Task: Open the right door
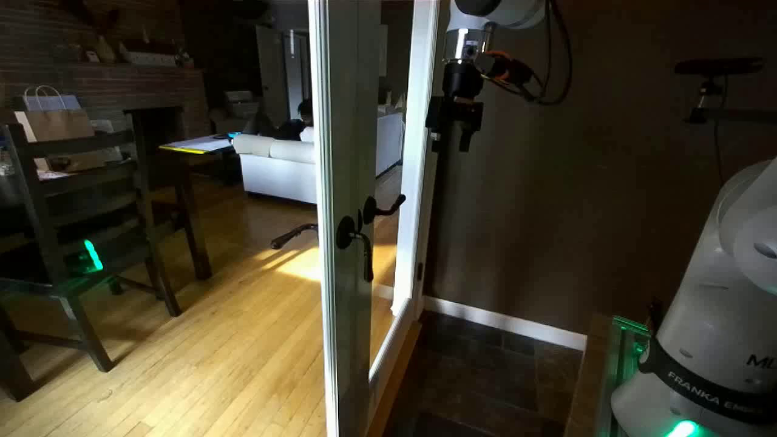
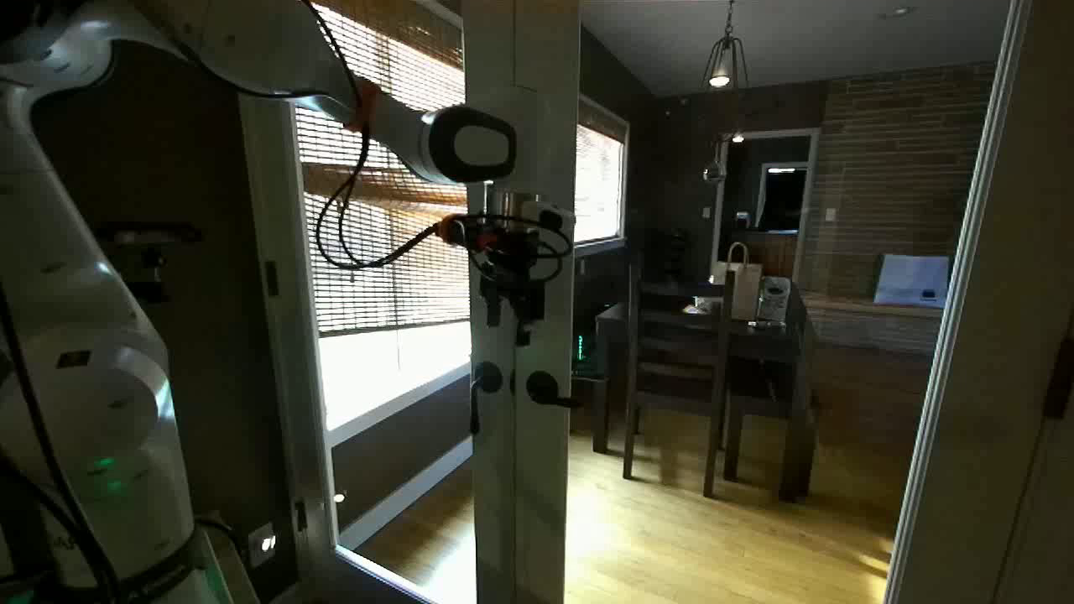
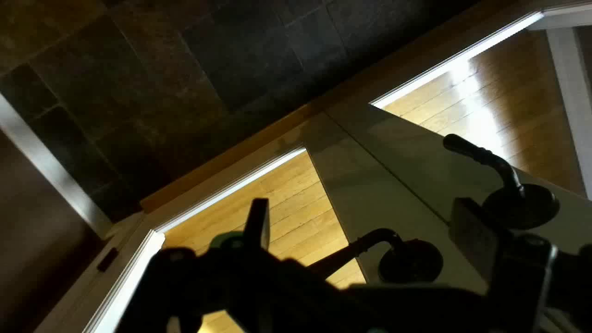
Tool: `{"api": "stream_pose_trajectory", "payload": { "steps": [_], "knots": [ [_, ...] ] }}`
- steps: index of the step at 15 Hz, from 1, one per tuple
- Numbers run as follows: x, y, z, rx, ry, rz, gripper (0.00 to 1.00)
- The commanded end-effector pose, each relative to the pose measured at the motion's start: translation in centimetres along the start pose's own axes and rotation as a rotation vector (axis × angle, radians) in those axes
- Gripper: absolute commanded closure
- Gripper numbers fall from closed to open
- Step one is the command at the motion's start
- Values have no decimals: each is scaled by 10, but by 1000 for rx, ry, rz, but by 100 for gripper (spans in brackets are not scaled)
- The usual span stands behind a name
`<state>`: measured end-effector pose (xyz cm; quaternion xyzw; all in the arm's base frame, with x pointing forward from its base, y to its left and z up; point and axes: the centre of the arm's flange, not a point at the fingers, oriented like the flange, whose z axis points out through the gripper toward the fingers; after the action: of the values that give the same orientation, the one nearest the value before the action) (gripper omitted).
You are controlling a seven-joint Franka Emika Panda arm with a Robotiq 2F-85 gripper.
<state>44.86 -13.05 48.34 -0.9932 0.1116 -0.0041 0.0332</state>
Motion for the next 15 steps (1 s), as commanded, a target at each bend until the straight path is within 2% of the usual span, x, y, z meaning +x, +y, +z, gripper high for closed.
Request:
{"api": "stream_pose_trajectory", "payload": {
  "steps": [1, 10, 11, 12, 15],
  "knots": [
    [0, 0, 0, 0, 0, 0, 0],
    [3, 0, 0, 17, 8, -13, 0],
    [6, 0, 2, 78, -20, -49, 0],
    [13, 3, 6, 120, 12, -57, 0],
    [33, 18, 22, 257, 3, -63, 0]
  ]
}}
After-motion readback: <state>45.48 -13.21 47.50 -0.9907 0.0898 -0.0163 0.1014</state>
